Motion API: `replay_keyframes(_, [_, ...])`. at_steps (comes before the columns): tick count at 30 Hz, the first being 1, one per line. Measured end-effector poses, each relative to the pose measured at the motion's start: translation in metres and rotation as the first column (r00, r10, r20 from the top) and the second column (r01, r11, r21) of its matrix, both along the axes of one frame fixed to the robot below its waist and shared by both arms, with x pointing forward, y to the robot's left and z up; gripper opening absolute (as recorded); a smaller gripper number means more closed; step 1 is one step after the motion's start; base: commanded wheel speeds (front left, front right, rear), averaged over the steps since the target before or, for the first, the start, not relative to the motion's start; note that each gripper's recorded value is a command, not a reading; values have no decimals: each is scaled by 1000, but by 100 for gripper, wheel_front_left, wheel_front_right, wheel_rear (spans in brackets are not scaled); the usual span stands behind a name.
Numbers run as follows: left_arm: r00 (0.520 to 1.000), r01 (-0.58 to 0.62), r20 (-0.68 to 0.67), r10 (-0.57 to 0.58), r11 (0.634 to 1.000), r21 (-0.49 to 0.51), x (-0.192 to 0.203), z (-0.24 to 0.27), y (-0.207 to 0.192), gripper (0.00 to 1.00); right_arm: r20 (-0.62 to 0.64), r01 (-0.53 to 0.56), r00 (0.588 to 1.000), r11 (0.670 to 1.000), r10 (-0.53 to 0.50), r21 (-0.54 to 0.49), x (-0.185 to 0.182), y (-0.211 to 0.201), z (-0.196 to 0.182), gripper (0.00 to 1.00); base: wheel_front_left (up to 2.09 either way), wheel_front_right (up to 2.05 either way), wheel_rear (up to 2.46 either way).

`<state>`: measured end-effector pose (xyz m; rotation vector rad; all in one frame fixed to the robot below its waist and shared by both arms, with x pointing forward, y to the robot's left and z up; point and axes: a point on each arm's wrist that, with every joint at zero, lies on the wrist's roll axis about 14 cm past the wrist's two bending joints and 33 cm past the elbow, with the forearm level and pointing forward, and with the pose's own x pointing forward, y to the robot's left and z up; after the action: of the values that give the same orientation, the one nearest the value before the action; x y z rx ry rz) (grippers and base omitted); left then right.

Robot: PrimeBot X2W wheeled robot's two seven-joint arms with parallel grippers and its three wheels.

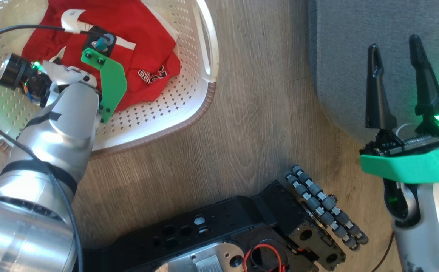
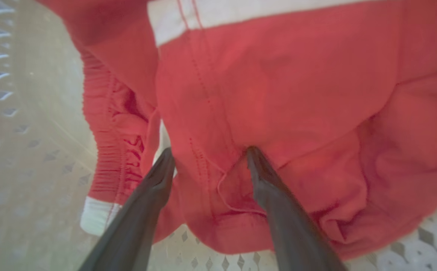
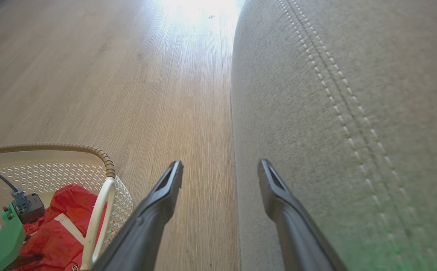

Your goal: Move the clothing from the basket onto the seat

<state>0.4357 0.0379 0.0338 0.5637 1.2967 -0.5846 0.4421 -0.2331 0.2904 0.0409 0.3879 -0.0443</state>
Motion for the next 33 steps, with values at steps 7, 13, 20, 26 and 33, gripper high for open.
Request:
replay_keyframes(7, [1000, 11, -17, -11, 1000, 7, 5, -3, -1, 100, -9, -6, 1000, 1000, 6, -3, -2, 1, -3, 100, 0, 0, 0])
replay_keyframes(13, [999, -18, -43, 18, 1000, -8, 2, -3, -5, 0, -11, -11, 1000, 1000, 11, -3, -3, 2, -3, 100, 0, 0, 0])
replay_keyframes(20, [999, -27, -37, 26, 999, -19, 3, -1, -4, 0, -7, -20, 1000, 1000, 20, -7, -2, 3, -3, 100, 0, 0, 0])
replay_keyframes(26, [999, -47, -13, 46, 998, -43, 10, 5, -7, 0, -5, -26, 1000, 1000, 26, -10, 0, 4, -2, 100, 0, 0, 0])
replay_keyframes(33, [997, -49, 60, 55, 995, -89, 27, 25, -14, 0, 64, -50, 997, 999, 49, 5, 20, 12, 16, 100, 0, 0, 0])
